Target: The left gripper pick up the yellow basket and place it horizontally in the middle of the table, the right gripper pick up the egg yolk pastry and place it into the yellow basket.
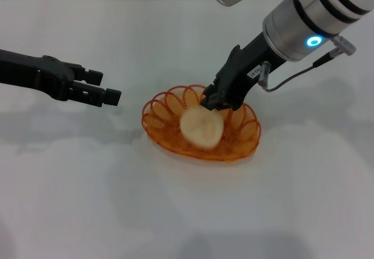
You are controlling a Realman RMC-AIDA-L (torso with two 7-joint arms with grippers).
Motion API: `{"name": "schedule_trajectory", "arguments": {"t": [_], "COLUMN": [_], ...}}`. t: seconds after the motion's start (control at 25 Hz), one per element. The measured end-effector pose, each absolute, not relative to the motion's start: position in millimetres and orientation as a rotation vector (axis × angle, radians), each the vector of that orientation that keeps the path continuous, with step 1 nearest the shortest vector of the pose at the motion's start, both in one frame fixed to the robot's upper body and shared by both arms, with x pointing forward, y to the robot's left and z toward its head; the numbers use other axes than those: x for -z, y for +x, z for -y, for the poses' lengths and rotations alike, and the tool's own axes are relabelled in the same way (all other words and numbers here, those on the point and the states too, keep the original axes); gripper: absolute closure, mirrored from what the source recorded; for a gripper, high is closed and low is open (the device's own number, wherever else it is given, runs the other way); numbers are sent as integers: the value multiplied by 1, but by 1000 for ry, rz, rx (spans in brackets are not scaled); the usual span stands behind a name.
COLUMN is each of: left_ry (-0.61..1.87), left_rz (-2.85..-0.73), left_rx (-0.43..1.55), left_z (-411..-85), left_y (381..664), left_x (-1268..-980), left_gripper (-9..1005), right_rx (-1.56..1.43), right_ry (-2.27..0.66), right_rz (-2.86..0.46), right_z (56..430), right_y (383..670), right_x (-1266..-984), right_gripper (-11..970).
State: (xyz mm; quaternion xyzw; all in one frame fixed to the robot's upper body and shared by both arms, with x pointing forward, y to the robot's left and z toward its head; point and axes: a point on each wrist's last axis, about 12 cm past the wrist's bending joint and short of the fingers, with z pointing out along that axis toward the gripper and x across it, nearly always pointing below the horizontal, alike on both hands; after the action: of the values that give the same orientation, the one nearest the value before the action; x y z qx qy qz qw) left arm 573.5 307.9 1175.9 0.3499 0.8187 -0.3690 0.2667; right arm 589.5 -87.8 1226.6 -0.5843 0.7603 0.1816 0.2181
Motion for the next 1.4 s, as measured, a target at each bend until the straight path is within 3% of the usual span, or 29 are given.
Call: {"name": "schedule_trajectory", "arguments": {"t": [0.28,0.52,0.68,0.92,1.4], "left_ry": [938,925,924,917,908], "left_rz": [-2208,-2197,-2191,-2176,-2150], "left_rx": [984,978,974,965,956], "left_z": [-309,-311,-313,-316,-325], "left_y": [575,575,576,575,565], "left_x": [-1177,-1178,-1178,-1178,-1169], "left_gripper": [109,109,109,109,109], "right_rx": [-500,-498,-485,-488,-570], "right_ry": [-1599,-1506,-1379,-1194,-1089], "right_rz": [-2097,-2101,-2091,-2107,-2133], "right_z": [91,108,138,196,260], "right_y": [591,596,597,592,562], "right_x": [-1229,-1233,-1238,-1227,-1200], "right_gripper": [735,494,313,176,180]}}
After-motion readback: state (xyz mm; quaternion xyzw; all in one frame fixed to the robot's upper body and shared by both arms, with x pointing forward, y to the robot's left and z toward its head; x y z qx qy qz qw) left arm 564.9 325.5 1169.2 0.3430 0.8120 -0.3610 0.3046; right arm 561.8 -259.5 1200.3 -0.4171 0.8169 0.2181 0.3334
